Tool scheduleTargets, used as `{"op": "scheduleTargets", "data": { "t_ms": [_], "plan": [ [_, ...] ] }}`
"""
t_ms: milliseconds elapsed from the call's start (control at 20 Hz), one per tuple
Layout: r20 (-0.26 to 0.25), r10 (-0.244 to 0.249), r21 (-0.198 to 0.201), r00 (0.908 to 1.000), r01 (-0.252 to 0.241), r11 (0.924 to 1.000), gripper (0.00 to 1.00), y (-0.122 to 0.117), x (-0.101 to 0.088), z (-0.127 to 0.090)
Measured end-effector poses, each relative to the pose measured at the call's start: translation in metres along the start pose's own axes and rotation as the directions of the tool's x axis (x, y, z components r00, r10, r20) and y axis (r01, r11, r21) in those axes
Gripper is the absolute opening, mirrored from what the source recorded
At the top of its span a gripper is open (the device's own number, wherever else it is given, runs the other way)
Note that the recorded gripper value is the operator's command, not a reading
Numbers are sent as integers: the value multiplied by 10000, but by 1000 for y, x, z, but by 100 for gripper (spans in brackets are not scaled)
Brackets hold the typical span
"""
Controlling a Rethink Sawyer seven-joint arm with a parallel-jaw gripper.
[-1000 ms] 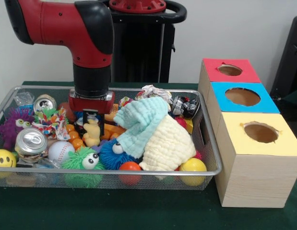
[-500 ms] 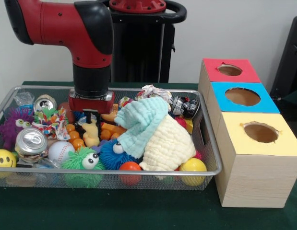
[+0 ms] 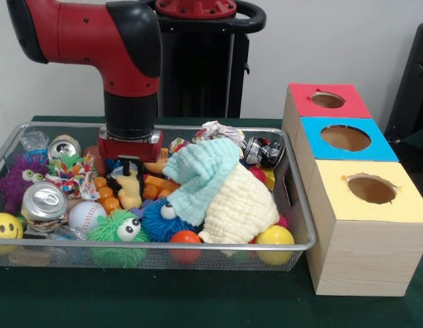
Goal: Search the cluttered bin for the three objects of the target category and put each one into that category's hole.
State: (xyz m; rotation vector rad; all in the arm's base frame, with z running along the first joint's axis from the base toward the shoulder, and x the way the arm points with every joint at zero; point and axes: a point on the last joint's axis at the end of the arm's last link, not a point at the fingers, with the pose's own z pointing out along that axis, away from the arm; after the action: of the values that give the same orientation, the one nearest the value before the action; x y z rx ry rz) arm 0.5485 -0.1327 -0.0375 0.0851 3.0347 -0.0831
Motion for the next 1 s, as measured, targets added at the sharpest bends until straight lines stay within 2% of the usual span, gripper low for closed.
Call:
{"op": "scheduleTargets", "data": {
  "t_ms": [300, 1000],
  "plan": [
    [169, -6, 71, 9999, 4, 10000, 0, -2, -7, -7],
    [876, 246, -50, 9959, -242, 9997, 0, 8, -42, -49]
  ]
}}
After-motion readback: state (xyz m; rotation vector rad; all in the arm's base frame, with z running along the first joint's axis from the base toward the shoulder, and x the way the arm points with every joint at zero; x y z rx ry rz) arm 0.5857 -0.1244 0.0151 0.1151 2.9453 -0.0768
